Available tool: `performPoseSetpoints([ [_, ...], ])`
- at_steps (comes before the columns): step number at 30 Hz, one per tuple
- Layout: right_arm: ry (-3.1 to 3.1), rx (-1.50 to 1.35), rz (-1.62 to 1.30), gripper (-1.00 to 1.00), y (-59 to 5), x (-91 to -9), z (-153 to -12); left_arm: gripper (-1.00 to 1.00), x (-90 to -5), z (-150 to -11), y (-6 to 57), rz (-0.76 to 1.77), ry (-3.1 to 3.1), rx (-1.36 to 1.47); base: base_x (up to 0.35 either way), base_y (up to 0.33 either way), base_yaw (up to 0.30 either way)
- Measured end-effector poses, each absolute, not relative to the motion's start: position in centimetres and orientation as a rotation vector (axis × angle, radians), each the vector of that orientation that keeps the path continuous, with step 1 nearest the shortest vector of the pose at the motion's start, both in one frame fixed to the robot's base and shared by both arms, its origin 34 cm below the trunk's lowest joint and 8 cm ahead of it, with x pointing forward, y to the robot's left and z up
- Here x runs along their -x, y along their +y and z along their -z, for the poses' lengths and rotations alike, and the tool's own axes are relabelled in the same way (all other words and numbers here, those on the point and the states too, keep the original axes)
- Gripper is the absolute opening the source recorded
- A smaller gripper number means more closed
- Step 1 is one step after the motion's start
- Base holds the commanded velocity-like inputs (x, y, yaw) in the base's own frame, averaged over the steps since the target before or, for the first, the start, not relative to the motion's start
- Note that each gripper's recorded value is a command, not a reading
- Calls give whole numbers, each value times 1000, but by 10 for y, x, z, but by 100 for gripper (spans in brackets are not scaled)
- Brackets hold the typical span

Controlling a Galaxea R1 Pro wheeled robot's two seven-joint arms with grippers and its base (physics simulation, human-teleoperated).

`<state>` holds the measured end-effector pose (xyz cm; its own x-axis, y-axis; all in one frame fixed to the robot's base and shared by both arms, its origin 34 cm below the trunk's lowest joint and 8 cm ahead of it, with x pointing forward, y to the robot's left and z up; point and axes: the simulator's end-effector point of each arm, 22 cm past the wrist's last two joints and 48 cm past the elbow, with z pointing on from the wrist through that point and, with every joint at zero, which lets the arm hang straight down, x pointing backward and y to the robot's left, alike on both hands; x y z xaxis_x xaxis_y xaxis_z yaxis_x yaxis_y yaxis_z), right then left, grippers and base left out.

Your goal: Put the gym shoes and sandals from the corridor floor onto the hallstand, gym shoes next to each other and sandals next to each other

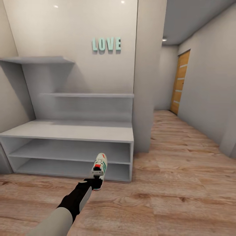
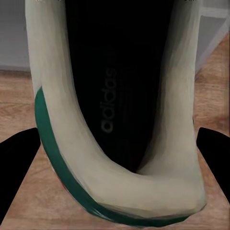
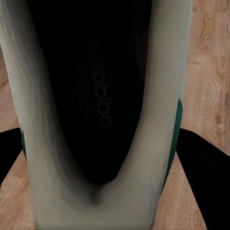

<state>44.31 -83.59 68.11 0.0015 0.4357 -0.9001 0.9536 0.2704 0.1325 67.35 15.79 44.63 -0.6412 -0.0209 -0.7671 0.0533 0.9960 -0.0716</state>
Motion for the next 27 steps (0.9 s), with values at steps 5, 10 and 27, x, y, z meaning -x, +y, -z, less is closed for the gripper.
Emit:
performPoseSetpoints([
  [5,1595,-1316,688,-100,-836,-443,-681,-100,-674,-446,158,109,2264,-22,198,-235,0],
  [10,1595,-1316,687,-100,-836,-443,-681,-100,-674,-446,158,109,2265,-22,177,-198,0],
  [27,1595,-1316,688,-100,-836,-443,-681,-100,-674,-446,158,109,2265,-22,26,-19,0],
])
